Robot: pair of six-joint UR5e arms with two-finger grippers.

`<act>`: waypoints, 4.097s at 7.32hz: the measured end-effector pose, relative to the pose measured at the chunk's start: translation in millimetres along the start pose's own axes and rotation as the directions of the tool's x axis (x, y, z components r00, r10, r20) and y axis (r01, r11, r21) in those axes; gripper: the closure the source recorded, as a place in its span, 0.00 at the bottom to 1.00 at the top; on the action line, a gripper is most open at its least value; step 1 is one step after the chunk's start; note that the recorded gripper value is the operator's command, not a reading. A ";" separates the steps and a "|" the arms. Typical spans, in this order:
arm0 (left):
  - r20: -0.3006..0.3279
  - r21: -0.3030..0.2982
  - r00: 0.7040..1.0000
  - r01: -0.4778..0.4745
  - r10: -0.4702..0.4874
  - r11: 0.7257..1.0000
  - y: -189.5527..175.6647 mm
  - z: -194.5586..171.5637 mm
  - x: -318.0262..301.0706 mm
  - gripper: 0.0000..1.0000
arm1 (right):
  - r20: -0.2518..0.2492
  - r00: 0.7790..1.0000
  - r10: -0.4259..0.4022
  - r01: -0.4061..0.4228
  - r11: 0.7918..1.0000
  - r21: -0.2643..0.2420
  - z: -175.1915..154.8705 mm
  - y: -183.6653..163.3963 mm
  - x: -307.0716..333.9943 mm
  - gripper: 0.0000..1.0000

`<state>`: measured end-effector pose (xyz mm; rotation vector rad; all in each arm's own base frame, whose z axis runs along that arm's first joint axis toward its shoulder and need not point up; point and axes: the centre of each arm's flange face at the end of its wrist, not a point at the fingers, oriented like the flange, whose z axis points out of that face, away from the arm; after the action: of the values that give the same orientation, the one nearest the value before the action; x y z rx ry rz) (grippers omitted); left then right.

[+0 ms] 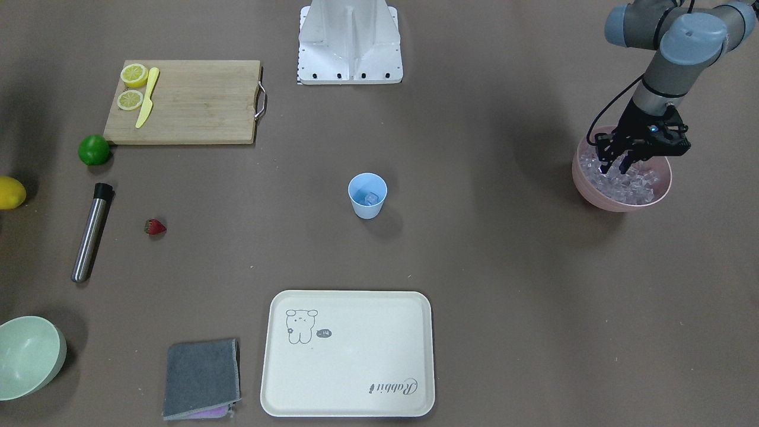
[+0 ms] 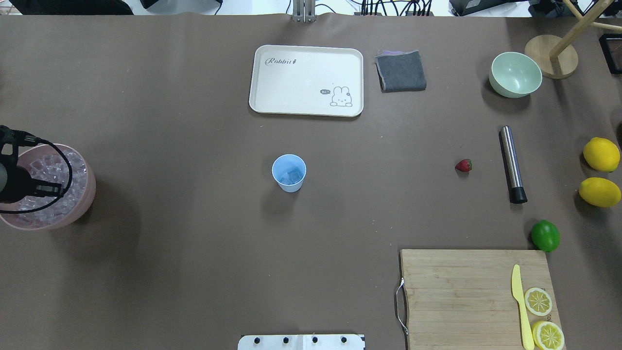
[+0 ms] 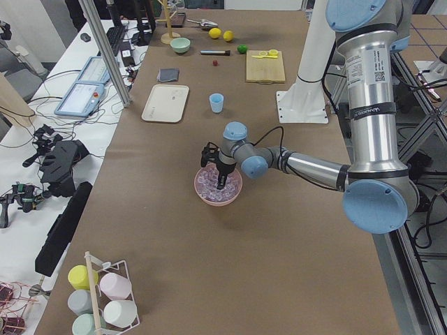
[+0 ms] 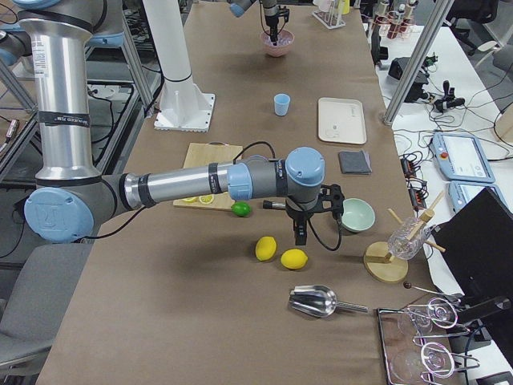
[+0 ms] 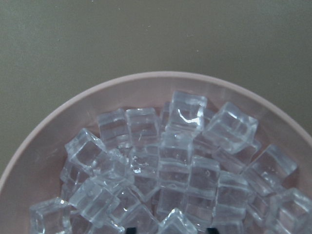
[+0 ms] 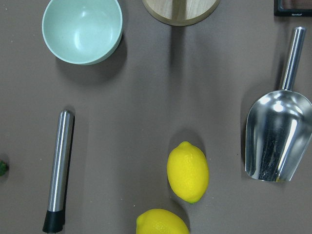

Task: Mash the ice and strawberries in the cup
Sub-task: 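Close the left gripper on an ice cube in the pink bowl, then lift the ice cube and carry it with the left gripper over the cup, then open the left gripper to drop the ice cube into the cup, then draw the left gripper back while the right gripper moves toward the strawberry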

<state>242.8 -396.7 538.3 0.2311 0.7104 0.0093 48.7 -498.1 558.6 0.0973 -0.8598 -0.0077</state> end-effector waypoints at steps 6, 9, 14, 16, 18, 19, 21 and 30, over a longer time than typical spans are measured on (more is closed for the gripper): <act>-0.041 0.095 0.998 0.058 -0.054 0.994 -23.1 -67.9 -31.4 1.00 | 0.002 1.000 -0.008 0.008 1.000 -0.002 1.1 -2.6 -4.1 0.00; -0.253 0.192 0.953 0.217 -0.165 0.957 -101.4 -113.1 71.6 1.00 | 0.008 1.000 -0.010 0.010 1.000 -0.002 1.2 -2.3 -5.3 0.00; -0.406 0.118 0.871 0.352 -0.278 0.929 -110.8 -114.4 364.0 1.00 | 0.002 1.000 -0.012 0.012 1.000 0.000 0.4 -3.8 -5.7 0.00; -0.387 0.131 0.883 0.337 -0.265 0.933 -78.0 -91.2 423.6 1.00 | 0.000 1.000 -0.012 0.012 1.000 0.000 0.5 -4.1 -5.5 0.00; -0.365 0.128 0.894 0.324 -0.259 0.937 -70.2 -70.9 451.3 1.00 | 0.001 1.000 -0.011 0.011 1.000 0.000 0.6 -3.7 -5.4 0.00; -0.357 0.127 0.898 0.319 -0.257 0.939 -68.0 -63.9 461.2 0.02 | 0.001 1.000 -0.010 0.010 1.000 -0.001 0.9 -3.4 -5.1 0.00; -0.354 0.129 0.901 0.314 -0.252 0.941 -65.7 -61.6 467.9 0.02 | 0.002 1.000 -0.010 0.010 1.000 -0.003 1.7 -2.1 -4.2 0.00; -0.113 0.155 0.981 0.173 -0.156 0.973 -116.7 -132.5 240.3 0.02 | 0.008 0.995 -0.101 0.100 0.992 0.079 75.5 -56.9 -260.8 0.00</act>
<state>331.3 -462.2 261.1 0.3309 0.8297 -0.1984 -176.9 -549.0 405.4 0.2142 -0.8662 -0.0688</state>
